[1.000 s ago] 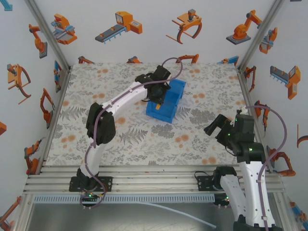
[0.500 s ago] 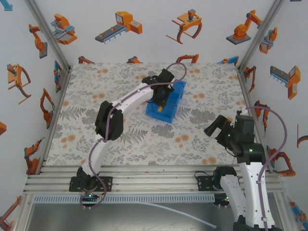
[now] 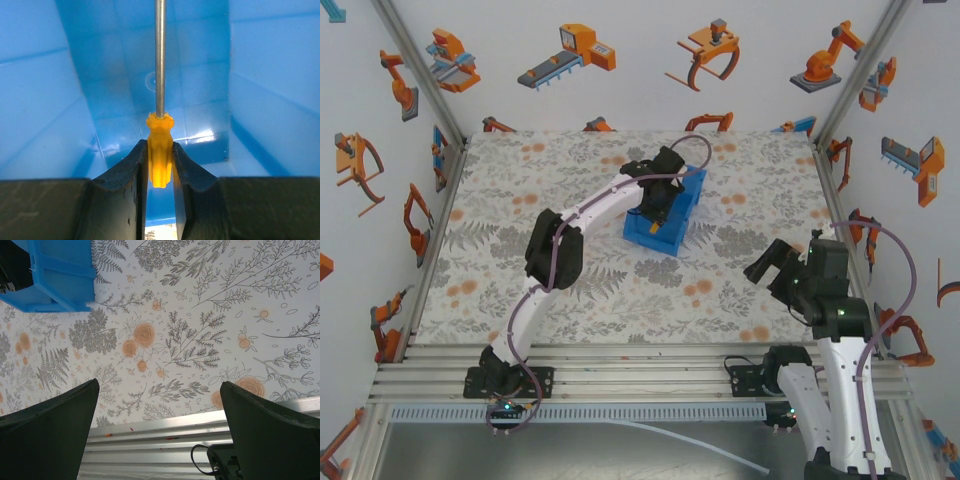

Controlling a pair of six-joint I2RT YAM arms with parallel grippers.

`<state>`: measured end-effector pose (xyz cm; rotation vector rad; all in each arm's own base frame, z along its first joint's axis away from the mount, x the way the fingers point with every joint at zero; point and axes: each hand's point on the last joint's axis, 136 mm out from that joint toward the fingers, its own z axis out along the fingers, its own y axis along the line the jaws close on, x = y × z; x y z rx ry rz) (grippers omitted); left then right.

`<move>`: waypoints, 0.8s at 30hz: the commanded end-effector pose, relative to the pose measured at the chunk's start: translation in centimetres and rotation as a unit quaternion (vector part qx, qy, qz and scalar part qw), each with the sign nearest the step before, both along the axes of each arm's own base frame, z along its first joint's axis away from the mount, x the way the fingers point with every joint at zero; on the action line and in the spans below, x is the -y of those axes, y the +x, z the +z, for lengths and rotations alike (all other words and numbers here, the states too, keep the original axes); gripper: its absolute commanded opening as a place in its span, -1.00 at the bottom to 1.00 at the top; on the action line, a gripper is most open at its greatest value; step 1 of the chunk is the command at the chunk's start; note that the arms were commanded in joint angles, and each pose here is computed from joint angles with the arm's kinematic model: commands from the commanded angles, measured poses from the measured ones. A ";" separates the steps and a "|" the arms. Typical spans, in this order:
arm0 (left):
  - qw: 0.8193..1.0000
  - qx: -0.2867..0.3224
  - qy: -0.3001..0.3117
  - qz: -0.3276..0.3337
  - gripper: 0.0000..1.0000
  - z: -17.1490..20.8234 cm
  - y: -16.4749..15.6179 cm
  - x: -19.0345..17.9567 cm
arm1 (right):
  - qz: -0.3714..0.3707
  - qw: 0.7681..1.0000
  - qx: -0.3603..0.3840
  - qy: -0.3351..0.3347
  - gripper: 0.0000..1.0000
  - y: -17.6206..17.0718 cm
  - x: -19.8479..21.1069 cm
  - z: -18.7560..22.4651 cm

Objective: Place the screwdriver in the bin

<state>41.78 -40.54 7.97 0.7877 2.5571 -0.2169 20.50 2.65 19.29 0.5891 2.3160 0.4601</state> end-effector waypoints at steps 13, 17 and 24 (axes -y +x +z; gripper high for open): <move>1.000 -0.012 0.008 -0.028 -0.41 -1.8 -0.4 1.0 | 0.003 1.000 -0.007 -0.007 0.99 -0.2 0.1 -0.4; 0.999 -0.009 0.010 -0.037 -0.29 -1.9 -0.4 1.3 | 0.002 1.000 -0.008 -0.008 0.99 -0.2 0.1 -0.4; 0.999 0.004 0.016 -0.042 -0.18 -1.3 0.0 1.1 | 0.003 1.000 -0.010 -0.007 0.99 -0.1 0.1 -0.4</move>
